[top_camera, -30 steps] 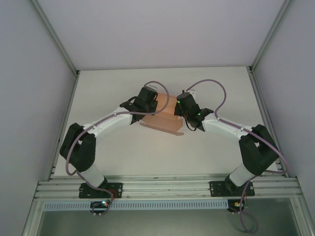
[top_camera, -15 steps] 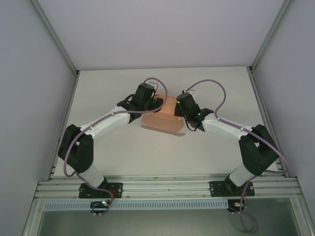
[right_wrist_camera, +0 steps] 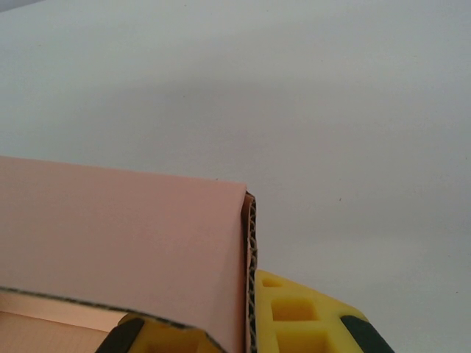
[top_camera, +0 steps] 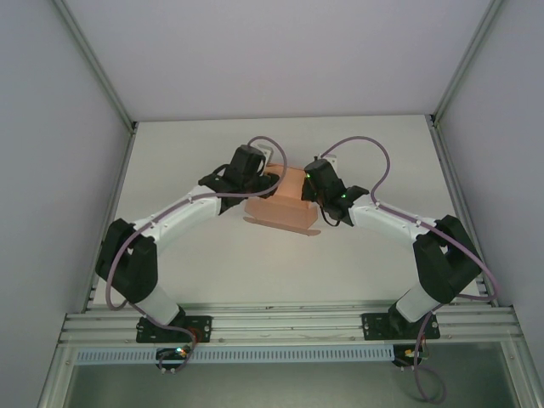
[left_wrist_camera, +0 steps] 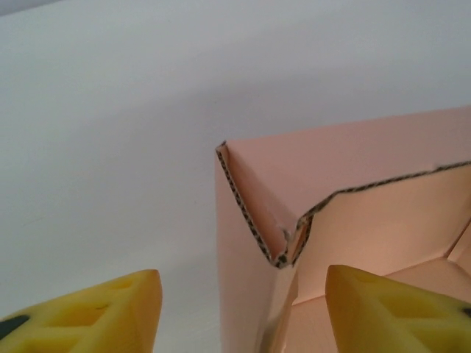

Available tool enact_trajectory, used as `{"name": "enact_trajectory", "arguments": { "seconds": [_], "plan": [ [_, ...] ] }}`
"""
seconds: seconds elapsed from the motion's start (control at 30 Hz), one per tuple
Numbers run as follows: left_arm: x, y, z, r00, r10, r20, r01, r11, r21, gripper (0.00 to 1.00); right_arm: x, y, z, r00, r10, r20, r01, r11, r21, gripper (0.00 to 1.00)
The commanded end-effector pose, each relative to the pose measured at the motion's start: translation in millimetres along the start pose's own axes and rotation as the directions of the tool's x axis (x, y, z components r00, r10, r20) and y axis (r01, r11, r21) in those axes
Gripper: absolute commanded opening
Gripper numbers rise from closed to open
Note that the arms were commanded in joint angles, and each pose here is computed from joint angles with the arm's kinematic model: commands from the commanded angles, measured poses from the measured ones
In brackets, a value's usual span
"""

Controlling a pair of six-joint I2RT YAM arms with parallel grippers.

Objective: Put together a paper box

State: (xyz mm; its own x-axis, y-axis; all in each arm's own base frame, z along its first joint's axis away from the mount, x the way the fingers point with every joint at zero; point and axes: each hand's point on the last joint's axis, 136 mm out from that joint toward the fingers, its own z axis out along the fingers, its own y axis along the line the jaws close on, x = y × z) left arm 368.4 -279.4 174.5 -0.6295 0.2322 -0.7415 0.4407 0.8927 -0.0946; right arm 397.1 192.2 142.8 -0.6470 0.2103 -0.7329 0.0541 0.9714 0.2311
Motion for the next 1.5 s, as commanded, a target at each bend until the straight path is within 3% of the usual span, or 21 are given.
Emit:
{"name": "enact_trajectory", "arguments": {
  "seconds": [0.0,0.2,0.23,0.27,0.37,0.43,0.5,0.63,0.83,0.97,1.23,1.37,1.47],
  "plan": [
    [16,7,10,0.998,-0.018,-0.06,0.018,1.0,-0.002,0.49,-9,8,-4,1.0,-0.017,0.017,0.017,1.0,-0.021,0.0],
    [9,18,23,0.998,0.015,-0.055,-0.019,0.998,-0.067,0.19,-8,11,-3,1.0,-0.018,0.011,0.019,0.999,-0.039,0.0],
    [7,20,25,0.999,0.018,-0.051,-0.022,0.997,-0.08,0.06,-6,13,-3,1.0,-0.02,0.004,0.02,0.999,-0.045,0.0],
    [6,20,26,0.999,0.023,-0.048,-0.027,0.995,-0.093,0.0,-5,13,-2,1.0,-0.021,0.001,0.021,0.999,-0.046,0.0],
    [0,19,26,0.998,0.055,-0.02,-0.057,0.991,-0.119,0.0,-1,15,-2,1.0,-0.025,-0.011,0.024,0.998,-0.052,0.02],
    [-2,12,26,0.996,0.084,-0.009,-0.084,0.991,-0.103,0.0,-2,16,-4,1.0,-0.029,-0.013,0.028,0.998,-0.061,0.17],
    [-3,8,25,0.996,0.088,-0.003,-0.088,0.993,-0.081,0.0,-3,20,-10,0.999,-0.04,-0.015,0.039,0.995,-0.091,0.42],
    [0,2,24,0.994,0.107,0.012,-0.107,0.994,-0.022,0.0,-9,32,-28,0.997,-0.078,-0.006,0.076,0.981,-0.177,0.76],
    [5,-4,14,0.99,0.138,0.044,-0.14,0.988,0.066,0.0,-26,34,-63,0.996,-0.078,0.053,0.09,0.945,-0.313,1.0],
    [10,-14,7,0.976,0.191,0.101,-0.204,0.97,0.133,0.0,-36,21,-78,0.997,-0.048,0.068,0.07,0.925,-0.374,1.0],
    [-2,-45,-34,0.948,0.132,0.288,-0.23,0.912,0.339,0.0,-25,-39,-61,0.999,-0.041,-0.018,0.034,0.956,-0.291,1.0],
    [-6,-62,-50,0.935,0.118,0.333,-0.258,0.872,0.416,0.0,-13,-23,-37,0.996,-0.044,-0.079,0.01,0.92,-0.392,1.0],
    [-6,-73,-54,0.935,0.116,0.336,-0.266,0.855,0.445,0.0,-11,9,-25,0.993,-0.036,-0.114,-0.032,0.836,-0.548,1.0]
  ]
}}
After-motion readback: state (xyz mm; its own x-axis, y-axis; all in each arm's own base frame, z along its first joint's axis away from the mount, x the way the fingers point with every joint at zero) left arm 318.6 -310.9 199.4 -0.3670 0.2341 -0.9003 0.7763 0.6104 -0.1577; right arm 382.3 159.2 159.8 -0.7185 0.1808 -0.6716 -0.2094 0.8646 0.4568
